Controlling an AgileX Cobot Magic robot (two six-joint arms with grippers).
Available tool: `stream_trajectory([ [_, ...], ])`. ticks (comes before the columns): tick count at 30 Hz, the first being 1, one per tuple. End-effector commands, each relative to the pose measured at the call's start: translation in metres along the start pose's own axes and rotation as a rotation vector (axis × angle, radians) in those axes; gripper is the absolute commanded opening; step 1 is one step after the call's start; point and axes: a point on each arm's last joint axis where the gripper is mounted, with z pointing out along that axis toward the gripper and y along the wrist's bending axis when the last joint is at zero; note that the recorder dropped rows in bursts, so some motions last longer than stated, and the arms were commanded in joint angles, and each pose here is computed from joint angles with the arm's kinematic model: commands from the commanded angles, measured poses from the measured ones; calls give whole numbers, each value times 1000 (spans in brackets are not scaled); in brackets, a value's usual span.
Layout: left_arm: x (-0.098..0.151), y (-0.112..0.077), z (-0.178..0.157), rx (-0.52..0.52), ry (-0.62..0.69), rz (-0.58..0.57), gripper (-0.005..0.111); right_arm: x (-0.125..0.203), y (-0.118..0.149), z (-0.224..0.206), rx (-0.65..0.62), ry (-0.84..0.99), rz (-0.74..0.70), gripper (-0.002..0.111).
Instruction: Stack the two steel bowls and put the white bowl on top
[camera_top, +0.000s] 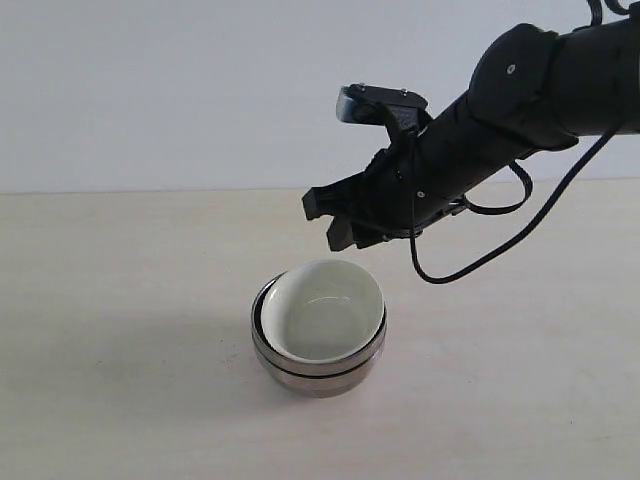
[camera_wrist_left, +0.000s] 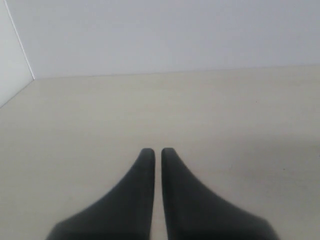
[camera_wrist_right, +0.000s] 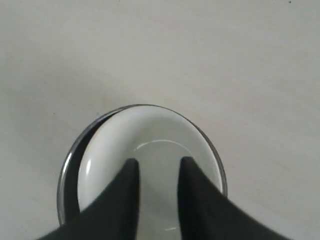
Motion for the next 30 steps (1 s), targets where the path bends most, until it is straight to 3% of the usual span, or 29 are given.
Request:
stream_trajectory([
  [1,1,0,0,0,1,-14,4,3,-3,-4,40,31,-83,0],
  [18,1,0,0,0,1,-14,4,26,-16,11,103,22,-61,0],
  [24,1,0,0,0,1,-14,4,24,-12,11,68,-4,-9,0],
  [30,1,0,0,0,1,-14,4,28,1,17,44,16,-60,0],
])
